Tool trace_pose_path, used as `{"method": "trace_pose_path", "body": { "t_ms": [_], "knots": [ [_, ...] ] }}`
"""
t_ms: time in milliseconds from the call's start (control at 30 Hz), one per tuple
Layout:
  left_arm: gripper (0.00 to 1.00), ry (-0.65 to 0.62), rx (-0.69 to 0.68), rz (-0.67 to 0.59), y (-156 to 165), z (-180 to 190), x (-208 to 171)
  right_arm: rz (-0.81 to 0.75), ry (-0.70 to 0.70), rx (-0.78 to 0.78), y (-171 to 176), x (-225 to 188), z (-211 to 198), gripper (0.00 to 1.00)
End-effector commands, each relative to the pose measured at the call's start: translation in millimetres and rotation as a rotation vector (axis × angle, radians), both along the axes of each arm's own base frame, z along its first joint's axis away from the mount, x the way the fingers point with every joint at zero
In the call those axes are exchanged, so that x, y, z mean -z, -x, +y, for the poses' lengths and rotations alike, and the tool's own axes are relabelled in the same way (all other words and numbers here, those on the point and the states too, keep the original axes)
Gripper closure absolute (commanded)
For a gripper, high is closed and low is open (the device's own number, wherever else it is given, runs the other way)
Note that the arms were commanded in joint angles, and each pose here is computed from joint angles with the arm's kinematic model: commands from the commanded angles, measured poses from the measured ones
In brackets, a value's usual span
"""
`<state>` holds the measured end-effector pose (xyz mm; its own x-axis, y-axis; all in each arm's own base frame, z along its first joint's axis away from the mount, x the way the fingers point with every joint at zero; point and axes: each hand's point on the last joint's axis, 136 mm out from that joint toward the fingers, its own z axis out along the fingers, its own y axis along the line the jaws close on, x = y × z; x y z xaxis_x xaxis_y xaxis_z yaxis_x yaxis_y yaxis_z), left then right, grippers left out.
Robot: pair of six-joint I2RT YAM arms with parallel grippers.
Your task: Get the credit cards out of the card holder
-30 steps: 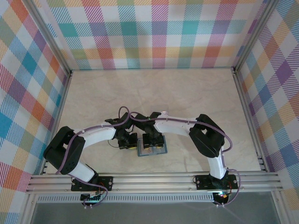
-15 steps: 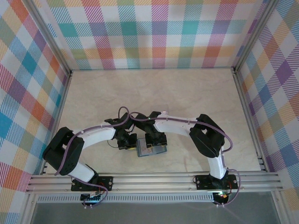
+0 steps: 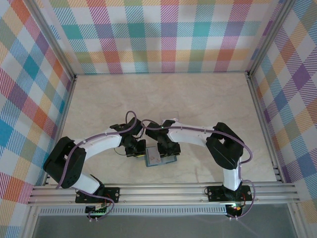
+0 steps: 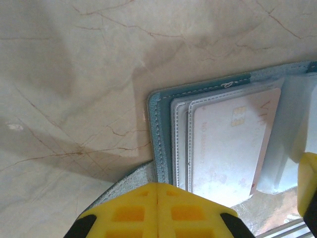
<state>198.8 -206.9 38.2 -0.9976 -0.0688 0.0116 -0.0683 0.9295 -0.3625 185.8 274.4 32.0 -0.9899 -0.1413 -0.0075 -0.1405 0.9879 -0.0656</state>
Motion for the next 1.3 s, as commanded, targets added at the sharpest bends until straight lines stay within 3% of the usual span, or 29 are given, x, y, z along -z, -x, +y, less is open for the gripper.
{"method": "trace_pose_path", "body": {
  "t_ms": [0,267,633,1267],
  "knots": [
    [0.93,0.017,0.005,-0.020,-1,-6,-15,0.007,-0.009,-0.001,1,2,-4,0.57],
    [0.93,0.017,0.017,-0.025,-1,-11,-19,0.048,-0.002,0.003,10,17,-9,0.68],
    [0.93,0.082,0.008,-0.016,2,-30,-13,0.106,-0.128,0.058,34,11,-7,0.66],
    [0.94,0.104,0.017,0.025,8,-46,3,0.013,-0.279,0.055,20,-34,5,0.64]
  ]
}}
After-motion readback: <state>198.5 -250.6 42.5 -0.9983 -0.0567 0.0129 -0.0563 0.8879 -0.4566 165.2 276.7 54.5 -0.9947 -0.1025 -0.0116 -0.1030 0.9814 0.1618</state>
